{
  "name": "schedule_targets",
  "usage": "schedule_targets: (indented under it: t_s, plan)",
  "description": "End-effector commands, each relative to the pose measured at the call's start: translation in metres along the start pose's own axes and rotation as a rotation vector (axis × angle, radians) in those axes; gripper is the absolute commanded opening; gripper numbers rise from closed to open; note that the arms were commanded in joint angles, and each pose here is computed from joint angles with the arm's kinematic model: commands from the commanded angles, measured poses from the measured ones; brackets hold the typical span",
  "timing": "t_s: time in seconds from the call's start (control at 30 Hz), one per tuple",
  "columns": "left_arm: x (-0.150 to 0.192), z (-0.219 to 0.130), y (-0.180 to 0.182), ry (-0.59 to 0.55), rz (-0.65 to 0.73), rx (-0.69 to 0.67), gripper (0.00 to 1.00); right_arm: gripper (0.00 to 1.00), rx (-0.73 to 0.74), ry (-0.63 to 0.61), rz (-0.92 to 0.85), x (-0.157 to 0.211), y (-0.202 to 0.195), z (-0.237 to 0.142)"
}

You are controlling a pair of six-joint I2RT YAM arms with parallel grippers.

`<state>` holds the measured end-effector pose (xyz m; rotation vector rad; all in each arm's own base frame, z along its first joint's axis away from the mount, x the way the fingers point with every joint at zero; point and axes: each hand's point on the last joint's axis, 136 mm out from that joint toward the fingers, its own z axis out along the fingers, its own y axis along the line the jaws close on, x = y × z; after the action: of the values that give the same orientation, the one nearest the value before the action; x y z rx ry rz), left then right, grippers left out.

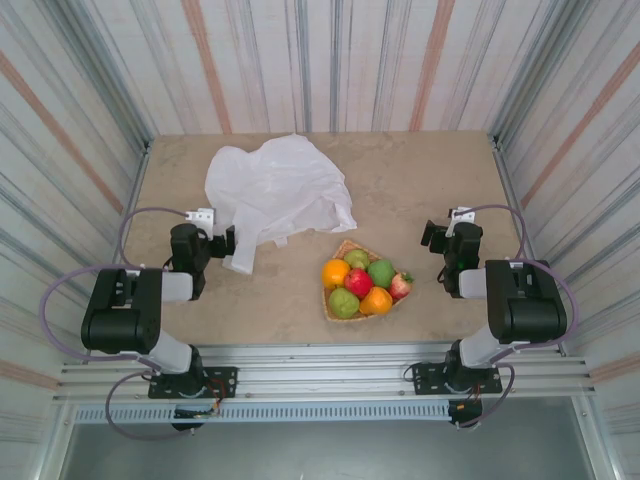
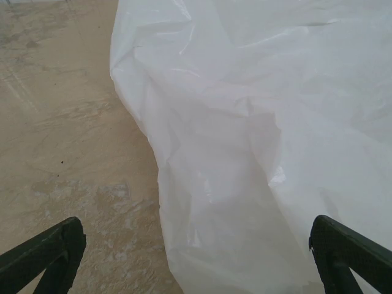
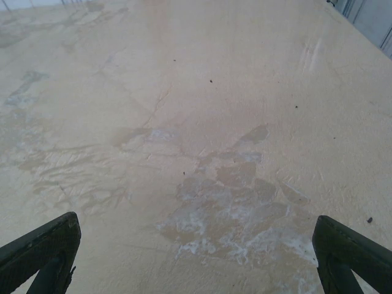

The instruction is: Place the fruits into the plastic bag

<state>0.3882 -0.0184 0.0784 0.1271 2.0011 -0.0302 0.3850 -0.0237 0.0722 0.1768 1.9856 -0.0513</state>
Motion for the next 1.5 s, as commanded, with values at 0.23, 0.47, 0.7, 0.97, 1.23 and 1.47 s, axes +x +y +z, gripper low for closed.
schedule_targets:
  t_s: [0.23, 0.47, 0.7, 0.97, 1.23, 1.47]
  plan:
    - [-0.015, 0.0, 0.001, -0.039, 0.015, 0.003, 0.99, 0.99, -0.01, -0.029, 0.011, -0.013, 0.001, 0.002]
    - [-0.014, 0.001, 0.001, -0.038, 0.014, 0.003, 0.99, 0.99, -0.01, -0.03, 0.011, -0.013, 0.002, 0.002]
    - [-0.015, 0.0, 0.001, -0.039, 0.015, 0.004, 0.99, 0.99, -0.009, -0.03, 0.012, -0.013, 0.001, 0.002]
    - [-0.015, 0.0, 0.001, -0.039, 0.015, 0.003, 0.99, 0.99, -0.011, -0.028, 0.012, -0.013, 0.001, 0.002]
    - [-0.015, 0.0, 0.002, -0.04, 0.001, 0.017, 0.99, 0.99, -0.011, -0.027, 0.012, -0.013, 0.001, 0.003]
    - [-0.023, -0.003, 0.014, -0.028, -0.035, -0.041, 0.99, 0.99, 0.037, -0.052, 0.027, -0.02, -0.006, -0.003]
